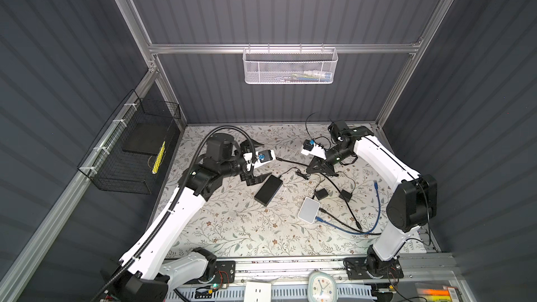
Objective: Insert the plug into the switch port
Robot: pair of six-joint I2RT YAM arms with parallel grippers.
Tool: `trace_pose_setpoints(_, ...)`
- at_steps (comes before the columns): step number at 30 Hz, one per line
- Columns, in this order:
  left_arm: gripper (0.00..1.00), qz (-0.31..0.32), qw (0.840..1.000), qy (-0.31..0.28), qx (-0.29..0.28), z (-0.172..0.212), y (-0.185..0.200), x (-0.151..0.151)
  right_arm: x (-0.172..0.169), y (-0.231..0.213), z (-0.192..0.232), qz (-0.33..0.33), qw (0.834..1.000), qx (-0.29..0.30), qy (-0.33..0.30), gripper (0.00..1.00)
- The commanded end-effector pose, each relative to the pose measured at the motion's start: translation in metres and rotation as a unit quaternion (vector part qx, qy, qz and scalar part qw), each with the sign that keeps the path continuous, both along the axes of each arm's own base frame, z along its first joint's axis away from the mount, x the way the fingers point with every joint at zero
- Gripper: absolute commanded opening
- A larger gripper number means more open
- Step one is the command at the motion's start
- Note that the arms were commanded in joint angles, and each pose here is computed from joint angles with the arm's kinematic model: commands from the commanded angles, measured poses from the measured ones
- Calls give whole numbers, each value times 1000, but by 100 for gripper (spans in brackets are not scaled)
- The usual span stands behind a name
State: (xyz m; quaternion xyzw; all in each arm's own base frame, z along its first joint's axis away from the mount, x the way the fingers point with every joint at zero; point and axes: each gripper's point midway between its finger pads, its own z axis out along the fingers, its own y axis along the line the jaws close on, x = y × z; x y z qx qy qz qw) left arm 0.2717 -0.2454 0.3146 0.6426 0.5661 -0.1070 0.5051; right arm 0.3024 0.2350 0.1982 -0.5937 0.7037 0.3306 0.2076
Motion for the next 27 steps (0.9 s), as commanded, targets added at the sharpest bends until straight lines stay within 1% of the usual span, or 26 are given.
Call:
trace_pose_setpoints(1, 92, -51, 999, 12, 8, -3, -19, 2, -7, 6, 0, 12, 1000, 1, 24, 0)
trace_pose_setpoints(5, 74, -67, 997, 40, 16, -14, -31, 9, -11, 6, 2, 18, 1000, 2, 19, 0)
trace_pose_setpoints(6, 62, -67, 997, 42, 20, -17, -32, 11, -11, 6, 3, 18, 1000, 2, 17, 0)
trace_pose_setpoints(7, 54, -67, 997, 43, 24, -21, -32, 11, -11, 6, 3, 18, 1000, 2, 18, 0)
trace_pose_setpoints(8, 51, -66, 996, 42, 31, -25, -31, 12, -13, 5, 4, 19, 1000, 2, 17, 0)
trace_pose_setpoints(11, 48, -62, 996, 39, 56, -36, -27, 13, -14, 6, 6, 21, 1000, 6, 14, 0)
trace_pose_setpoints(12, 45, -57, 996, 36, 61, -37, -26, 16, -13, 6, 6, 22, 1000, 6, 14, 0)
trace_pose_setpoints(14, 38, -54, 996, 33, 63, -36, -26, 17, -13, 7, 6, 22, 1000, 7, 15, 0)
trace_pose_setpoints(16, 33, -55, 996, 34, 57, -33, -28, 17, -12, 8, 7, 23, 1000, 9, 14, 0)
trace_pose_setpoints(22, 13, -62, 996, 54, 42, -29, -31, 10, -10, 9, 8, 17, 1000, 11, 13, 0)
trace_pose_setpoints(24, 9, -57, 995, 69, 34, -27, -31, 8, -3, 10, 11, -6, 1000, 10, 4, 8)
trace_pose_setpoints(25, 6, -51, 995, 79, 28, -25, -31, 8, 3, 9, 14, -25, 1000, 11, -6, 15)
trace_pose_setpoints(26, 4, -42, 995, 89, 21, -24, -31, 7, 12, 7, 18, -58, 998, 10, -20, 34)
trace_pose_setpoints(27, 4, -31, 994, 102, 14, -23, -30, 6, 22, 5, 24, -93, 995, 16, -42, 49)
